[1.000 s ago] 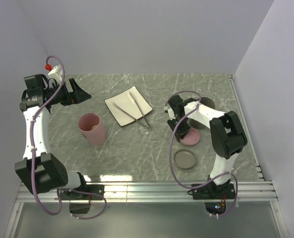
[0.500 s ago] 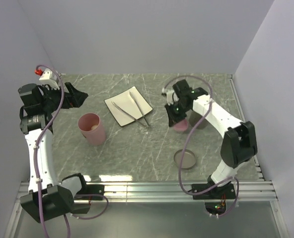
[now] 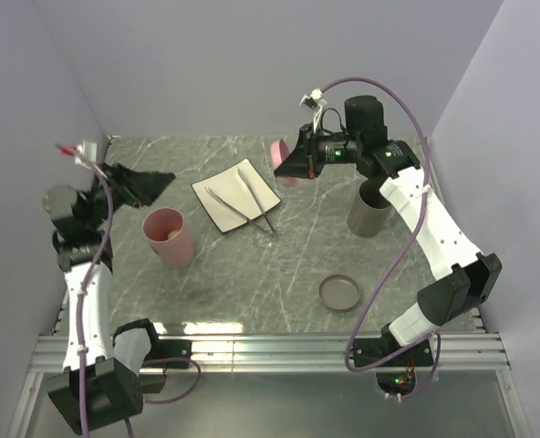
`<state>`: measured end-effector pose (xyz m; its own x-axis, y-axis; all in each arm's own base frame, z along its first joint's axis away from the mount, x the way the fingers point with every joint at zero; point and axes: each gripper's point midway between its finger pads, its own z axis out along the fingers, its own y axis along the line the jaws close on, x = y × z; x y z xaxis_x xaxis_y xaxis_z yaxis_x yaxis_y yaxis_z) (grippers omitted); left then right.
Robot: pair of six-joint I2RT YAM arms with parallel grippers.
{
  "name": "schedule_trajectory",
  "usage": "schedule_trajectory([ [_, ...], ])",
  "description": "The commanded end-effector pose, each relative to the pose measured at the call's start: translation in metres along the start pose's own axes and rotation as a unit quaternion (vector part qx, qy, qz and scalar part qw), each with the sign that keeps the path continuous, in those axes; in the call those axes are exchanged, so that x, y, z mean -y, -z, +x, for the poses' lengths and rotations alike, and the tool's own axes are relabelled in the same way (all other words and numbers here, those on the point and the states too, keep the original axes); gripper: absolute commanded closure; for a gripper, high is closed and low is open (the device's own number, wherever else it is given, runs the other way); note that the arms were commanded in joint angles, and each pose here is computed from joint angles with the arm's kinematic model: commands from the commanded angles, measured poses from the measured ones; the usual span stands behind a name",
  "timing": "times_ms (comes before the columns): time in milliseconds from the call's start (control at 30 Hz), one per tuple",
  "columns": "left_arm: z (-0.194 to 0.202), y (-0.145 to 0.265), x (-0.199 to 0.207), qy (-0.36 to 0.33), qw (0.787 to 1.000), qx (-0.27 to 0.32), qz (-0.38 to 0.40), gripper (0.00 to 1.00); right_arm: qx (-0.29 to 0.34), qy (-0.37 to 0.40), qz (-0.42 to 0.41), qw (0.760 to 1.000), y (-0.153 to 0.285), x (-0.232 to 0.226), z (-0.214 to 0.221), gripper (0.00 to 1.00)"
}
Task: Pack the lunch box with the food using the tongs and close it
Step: Pick up the box lid from the center of the board.
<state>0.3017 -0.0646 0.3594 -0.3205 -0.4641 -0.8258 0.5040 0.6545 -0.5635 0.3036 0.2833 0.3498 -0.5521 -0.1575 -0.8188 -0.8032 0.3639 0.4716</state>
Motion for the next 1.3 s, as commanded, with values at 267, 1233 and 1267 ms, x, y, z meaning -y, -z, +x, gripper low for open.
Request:
schedule_trajectory([
  [267, 0.023, 0.001, 0.087, 0.092, 0.98, 0.072, 0.164, 0.08, 0.143, -0.001, -0.227, 0.963, -0.009, -0.101, -0.065, 1.0],
  [1233, 0.043, -0.018, 0.097, 0.161, 0.971, 0.043, 0.172, 0.41, 0.098, -0.022, -0.284, 0.954, -0.079, -0.151, -0.047, 1.0],
  [1267, 0.043, -0.018, 0.097, 0.159, 0.971, 0.044, 0.173, 0.44, 0.097, -0.022, -0.285, 0.953, -0.079, -0.152, -0.047, 1.0],
])
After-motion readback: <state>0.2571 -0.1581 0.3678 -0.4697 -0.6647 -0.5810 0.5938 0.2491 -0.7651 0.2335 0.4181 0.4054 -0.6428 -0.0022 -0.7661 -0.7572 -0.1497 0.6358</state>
